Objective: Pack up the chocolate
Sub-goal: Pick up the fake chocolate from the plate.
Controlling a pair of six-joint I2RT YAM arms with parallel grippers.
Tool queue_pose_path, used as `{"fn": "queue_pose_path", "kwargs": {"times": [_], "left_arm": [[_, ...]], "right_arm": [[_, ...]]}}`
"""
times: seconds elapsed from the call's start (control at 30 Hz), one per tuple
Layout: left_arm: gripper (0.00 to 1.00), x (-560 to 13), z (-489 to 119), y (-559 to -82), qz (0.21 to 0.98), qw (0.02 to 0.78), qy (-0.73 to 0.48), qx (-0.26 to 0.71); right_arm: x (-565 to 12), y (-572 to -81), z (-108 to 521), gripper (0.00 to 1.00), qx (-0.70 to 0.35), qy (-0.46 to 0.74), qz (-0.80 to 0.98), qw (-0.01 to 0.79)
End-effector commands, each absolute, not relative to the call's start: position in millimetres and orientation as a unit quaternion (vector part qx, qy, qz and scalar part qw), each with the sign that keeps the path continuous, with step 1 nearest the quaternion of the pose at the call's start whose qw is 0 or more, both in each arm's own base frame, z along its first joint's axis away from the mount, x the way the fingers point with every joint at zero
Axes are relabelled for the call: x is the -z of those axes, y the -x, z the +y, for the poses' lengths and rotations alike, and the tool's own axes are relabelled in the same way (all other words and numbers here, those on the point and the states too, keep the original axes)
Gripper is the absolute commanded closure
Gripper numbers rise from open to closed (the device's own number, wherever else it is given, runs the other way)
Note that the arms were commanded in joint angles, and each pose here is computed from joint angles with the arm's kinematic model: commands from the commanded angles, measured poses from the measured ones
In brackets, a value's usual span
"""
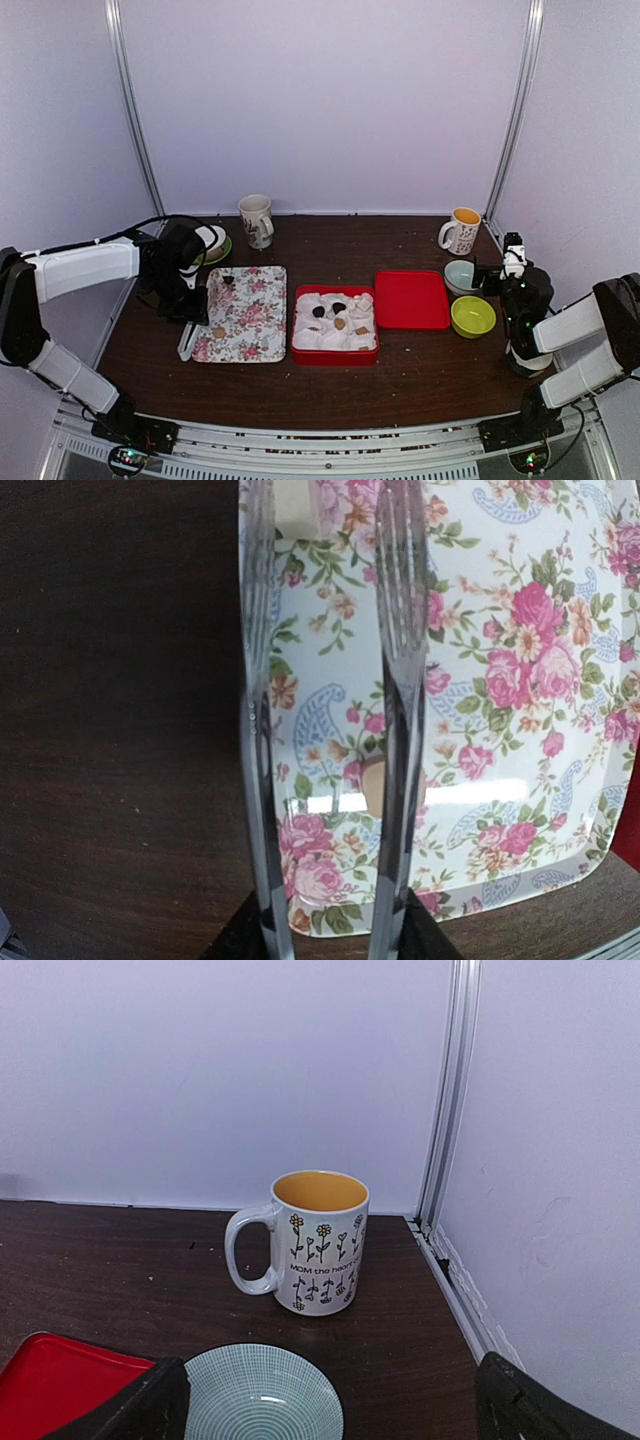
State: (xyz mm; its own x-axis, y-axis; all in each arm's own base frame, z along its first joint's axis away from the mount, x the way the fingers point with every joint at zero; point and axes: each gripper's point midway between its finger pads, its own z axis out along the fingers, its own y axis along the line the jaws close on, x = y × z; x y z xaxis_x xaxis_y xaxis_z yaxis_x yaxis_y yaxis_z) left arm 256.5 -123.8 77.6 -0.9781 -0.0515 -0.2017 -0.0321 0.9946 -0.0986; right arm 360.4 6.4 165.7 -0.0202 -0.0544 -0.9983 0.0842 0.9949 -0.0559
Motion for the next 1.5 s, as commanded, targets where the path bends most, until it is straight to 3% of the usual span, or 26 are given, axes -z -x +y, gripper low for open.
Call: {"fn": "queue_pose_path", "kwargs": {"times": [0.0,0.77,1.03,1.47], "left_arm": [[0.61,-74.7,-128.2,-270.0,0.991,0.116,0.014,0.057],[0.62,-71.1,-128.6,-276.5,0.99,0.124,0.022,0.067],[0.62,-75.8,-140.6,-274.6,0.982,0.133,0.027,0.13],[0.64,-69.8,-137.4,-281.5,0.982,0.128,0.038,0.137]], "right_arm": [[-176.2,-364.3,5.8,0.0,0.046,-0.013,0.703,0.71],[-175.8,-364.2,5.5,0.0,0.046,-0.014,0.703,0.709],[-176.5,-364.4,5.4,0.0,0.046,-0.014,0.703,0.71],[-176.4,-364.4,5.5,0.0,0.046,-0.014,0.703,0.71]]}}
